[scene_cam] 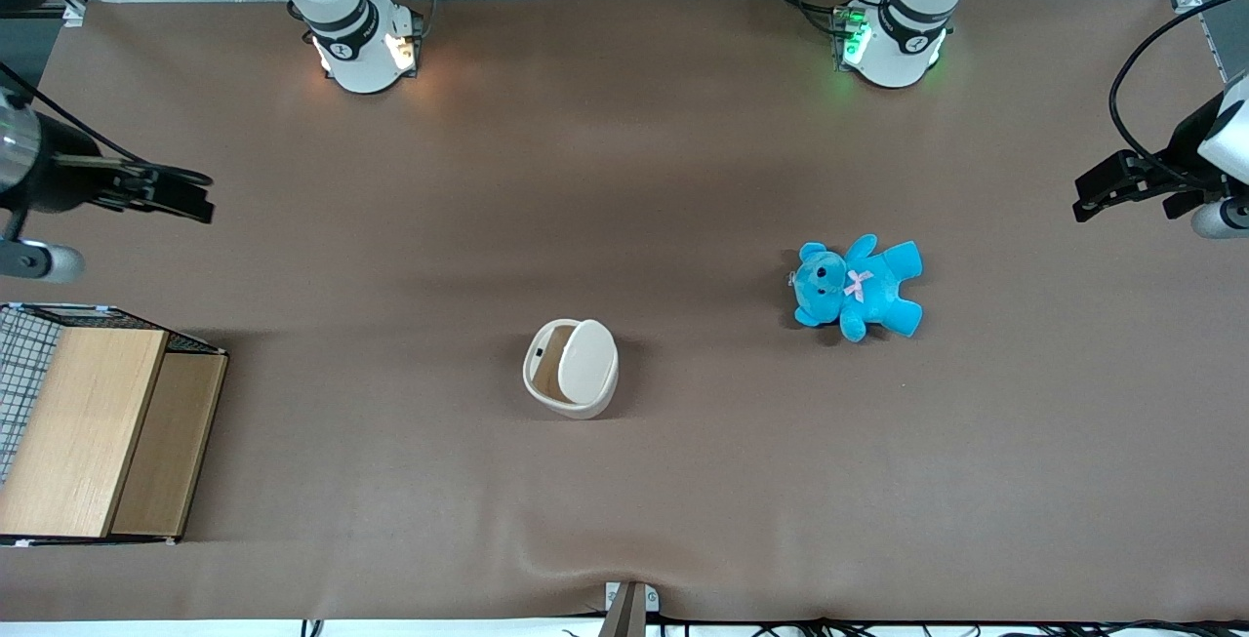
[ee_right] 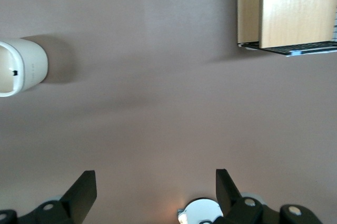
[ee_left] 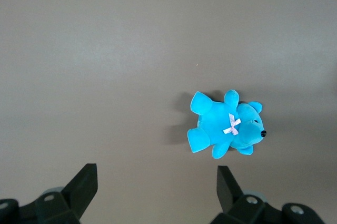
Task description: Open trash can with right arm
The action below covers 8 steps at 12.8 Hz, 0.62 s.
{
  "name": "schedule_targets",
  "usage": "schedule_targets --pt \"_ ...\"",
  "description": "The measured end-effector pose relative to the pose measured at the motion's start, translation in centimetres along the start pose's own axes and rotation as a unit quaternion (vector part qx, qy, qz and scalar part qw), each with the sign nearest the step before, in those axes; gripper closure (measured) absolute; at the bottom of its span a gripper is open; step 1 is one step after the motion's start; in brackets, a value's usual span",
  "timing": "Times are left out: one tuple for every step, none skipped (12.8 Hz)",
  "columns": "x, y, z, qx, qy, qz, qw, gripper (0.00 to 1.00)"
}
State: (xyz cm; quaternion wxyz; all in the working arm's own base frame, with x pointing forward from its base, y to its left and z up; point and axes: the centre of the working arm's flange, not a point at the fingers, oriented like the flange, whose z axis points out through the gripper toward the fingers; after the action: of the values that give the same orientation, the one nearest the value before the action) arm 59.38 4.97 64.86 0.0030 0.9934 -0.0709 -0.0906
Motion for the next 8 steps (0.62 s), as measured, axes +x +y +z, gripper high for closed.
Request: schedule_targets --pt "-0.8 0.8 0.0 0.000 0.008 0.000 1.0000 0.00" --pt "-2.0 1.2 0.0 0.000 0.015 0.001 0.9999 0.00" --pt "-3.3 1.5 0.0 0.000 0.018 -0.001 0.9998 0.00" --pt "-4.5 1.9 0.1 -0.001 0.019 -0.005 0.9998 0.00" --pt "-5.2 2.5 0.2 -0.001 0.021 -0.008 0.9998 0.00" --pt "-5.5 3.0 0.3 0.000 0.021 -0.008 0.9997 0.00" --pt "-5.5 3.3 0.5 0.000 0.020 -0.009 0.9998 0.00" --pt "-5.4 3.7 0.7 0.000 0.019 -0.012 0.9997 0.00"
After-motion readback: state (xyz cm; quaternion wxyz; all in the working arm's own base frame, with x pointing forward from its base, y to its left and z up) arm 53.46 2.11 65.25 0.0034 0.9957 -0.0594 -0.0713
